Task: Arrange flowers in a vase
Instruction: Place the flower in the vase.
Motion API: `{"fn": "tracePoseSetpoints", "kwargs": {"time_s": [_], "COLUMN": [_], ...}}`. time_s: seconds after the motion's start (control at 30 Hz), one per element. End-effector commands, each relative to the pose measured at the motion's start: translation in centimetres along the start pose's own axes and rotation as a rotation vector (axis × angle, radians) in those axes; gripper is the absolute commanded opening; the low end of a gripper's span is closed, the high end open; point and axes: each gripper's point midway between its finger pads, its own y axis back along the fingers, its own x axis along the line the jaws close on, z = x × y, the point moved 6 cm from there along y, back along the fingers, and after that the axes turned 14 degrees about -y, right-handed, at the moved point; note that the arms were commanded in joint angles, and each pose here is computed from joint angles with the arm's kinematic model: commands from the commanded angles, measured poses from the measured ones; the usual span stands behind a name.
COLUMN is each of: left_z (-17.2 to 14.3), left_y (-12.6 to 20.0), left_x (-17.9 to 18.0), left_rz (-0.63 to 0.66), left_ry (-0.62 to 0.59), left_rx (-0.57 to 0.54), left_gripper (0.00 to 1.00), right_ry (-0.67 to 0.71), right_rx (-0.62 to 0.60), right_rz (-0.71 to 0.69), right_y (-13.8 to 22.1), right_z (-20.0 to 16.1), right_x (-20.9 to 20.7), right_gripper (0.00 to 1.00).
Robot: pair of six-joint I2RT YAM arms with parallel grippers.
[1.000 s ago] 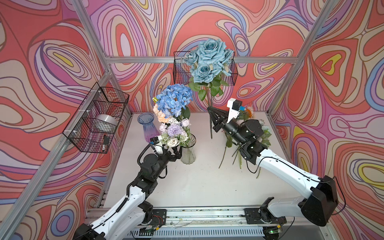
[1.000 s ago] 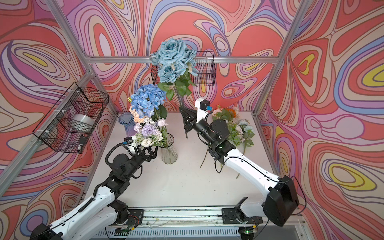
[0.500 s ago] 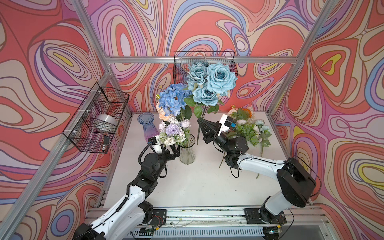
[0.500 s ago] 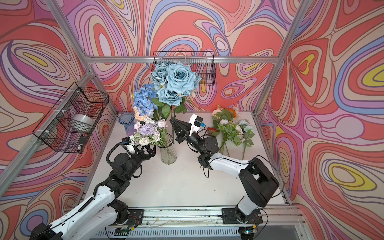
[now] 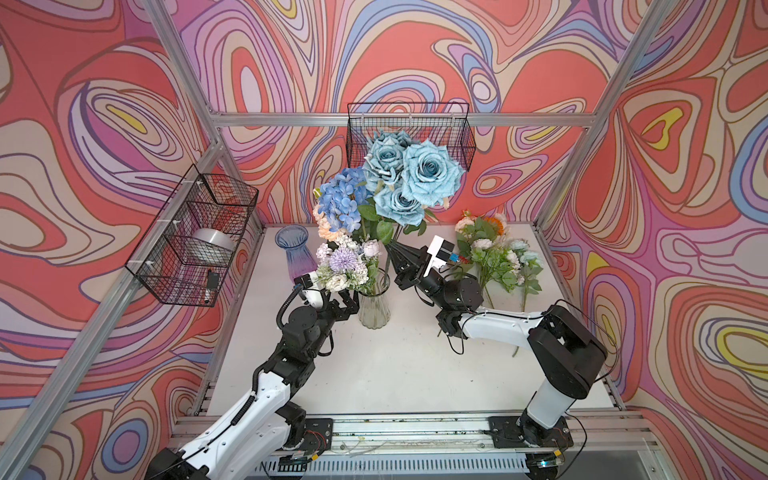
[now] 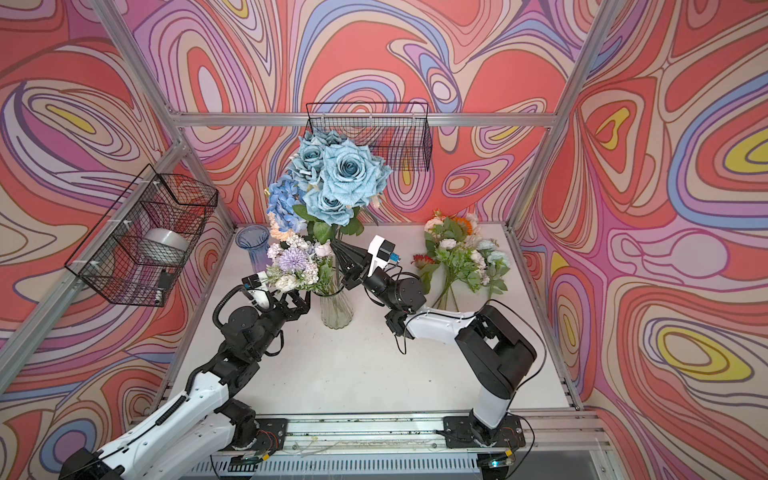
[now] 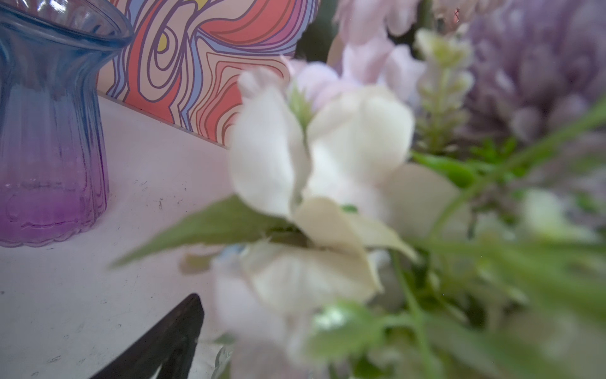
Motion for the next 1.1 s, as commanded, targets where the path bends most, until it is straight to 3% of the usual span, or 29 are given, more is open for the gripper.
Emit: {"fn": "tracePoseSetpoints", "kwargs": {"time_s": [0.0, 0.27, 0.87, 1.07], "left_z": [0.3, 0.4, 0.2, 0.1], "left_y": [0.3, 0.3, 0.0, -0.1], "left_x": [0.1, 0.0, 0.2, 0.0], "left_rz": [0.011, 0.011, 0.016, 0.002], "left_ry": [0.014, 0.01, 0.02, 0.022], "left_rx": [-0.016, -0.018, -0.023, -0.02], "left_gripper": [1.0, 1.0, 1.0, 1.0], "right_ry": [0.06, 0.045, -0.093, -0.101], "right_rx": [-0.036, 0.067, 0.19, 0.218], "right_rz": [0.0, -0.06, -0.233, -0.25], "right_y": [-0.7, 0.7, 6.4, 6.9], "right_z": [0.0, -4.9, -8.4, -8.6], "right_x": [-0.3, -2.7, -3.9, -3.8], "right_gripper": [0.0, 0.0, 0.0, 0.15]}}
